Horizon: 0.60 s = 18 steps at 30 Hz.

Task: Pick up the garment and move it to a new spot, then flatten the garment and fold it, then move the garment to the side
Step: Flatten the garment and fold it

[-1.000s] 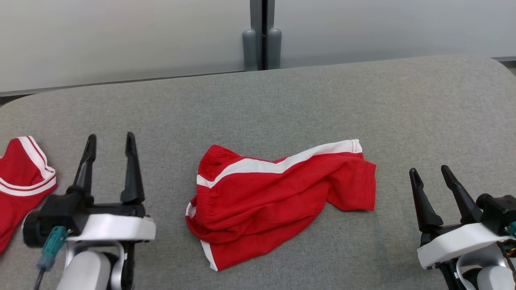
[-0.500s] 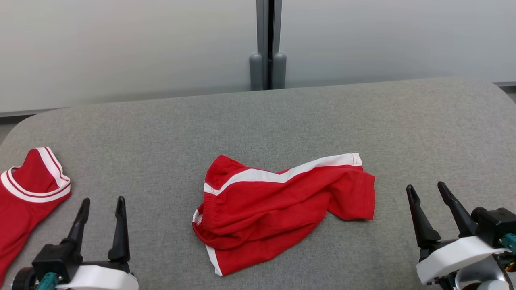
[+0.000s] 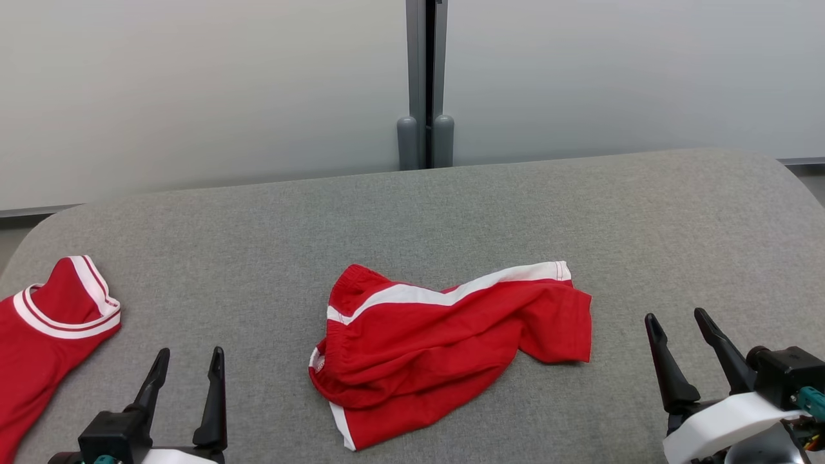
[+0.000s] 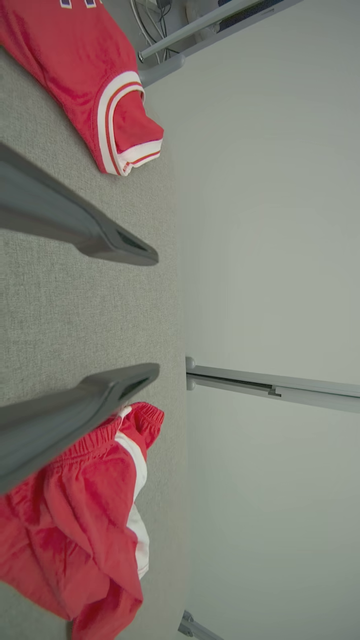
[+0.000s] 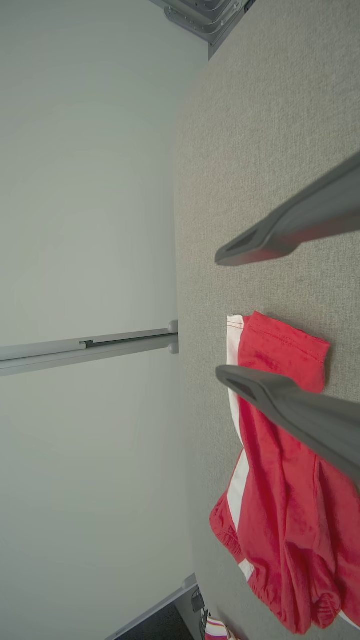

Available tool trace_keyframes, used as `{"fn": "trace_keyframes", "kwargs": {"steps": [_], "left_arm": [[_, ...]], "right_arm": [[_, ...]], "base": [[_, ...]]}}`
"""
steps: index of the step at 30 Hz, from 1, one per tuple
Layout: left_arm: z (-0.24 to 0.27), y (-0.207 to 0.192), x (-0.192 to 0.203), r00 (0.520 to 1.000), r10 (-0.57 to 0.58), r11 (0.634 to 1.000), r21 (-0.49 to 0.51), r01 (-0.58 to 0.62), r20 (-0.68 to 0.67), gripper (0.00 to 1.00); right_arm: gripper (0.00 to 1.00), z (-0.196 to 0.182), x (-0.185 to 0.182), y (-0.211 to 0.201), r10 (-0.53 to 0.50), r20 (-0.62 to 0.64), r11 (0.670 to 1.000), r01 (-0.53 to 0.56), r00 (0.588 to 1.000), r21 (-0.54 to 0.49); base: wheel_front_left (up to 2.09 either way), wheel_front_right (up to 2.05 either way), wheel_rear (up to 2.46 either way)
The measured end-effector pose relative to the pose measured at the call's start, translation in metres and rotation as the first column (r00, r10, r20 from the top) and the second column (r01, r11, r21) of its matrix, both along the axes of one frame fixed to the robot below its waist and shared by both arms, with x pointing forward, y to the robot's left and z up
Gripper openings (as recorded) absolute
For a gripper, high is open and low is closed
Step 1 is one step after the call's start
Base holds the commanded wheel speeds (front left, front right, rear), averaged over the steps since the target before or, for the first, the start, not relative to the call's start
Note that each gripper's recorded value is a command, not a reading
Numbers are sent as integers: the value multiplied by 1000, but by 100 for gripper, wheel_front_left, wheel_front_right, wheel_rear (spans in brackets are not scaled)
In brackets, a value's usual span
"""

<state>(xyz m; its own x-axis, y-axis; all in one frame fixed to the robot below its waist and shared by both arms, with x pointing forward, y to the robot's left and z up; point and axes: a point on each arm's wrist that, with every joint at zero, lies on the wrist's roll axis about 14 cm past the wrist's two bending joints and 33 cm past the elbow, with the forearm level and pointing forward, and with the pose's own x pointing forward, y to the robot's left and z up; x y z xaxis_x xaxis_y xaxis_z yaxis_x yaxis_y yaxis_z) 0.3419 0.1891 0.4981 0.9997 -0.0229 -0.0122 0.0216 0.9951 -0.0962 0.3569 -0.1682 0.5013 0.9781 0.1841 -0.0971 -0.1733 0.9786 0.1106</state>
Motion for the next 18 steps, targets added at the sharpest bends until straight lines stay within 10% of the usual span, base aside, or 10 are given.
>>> {"fn": "trace_keyframes", "kwargs": {"steps": [18], "left_arm": [[-3,-18,4,998,-54,999,-8,54,-35,100]], "right_arm": [[100,1,1,2,1,2,1000,-1,1000,2]], "base": [[0,0,0]]}}
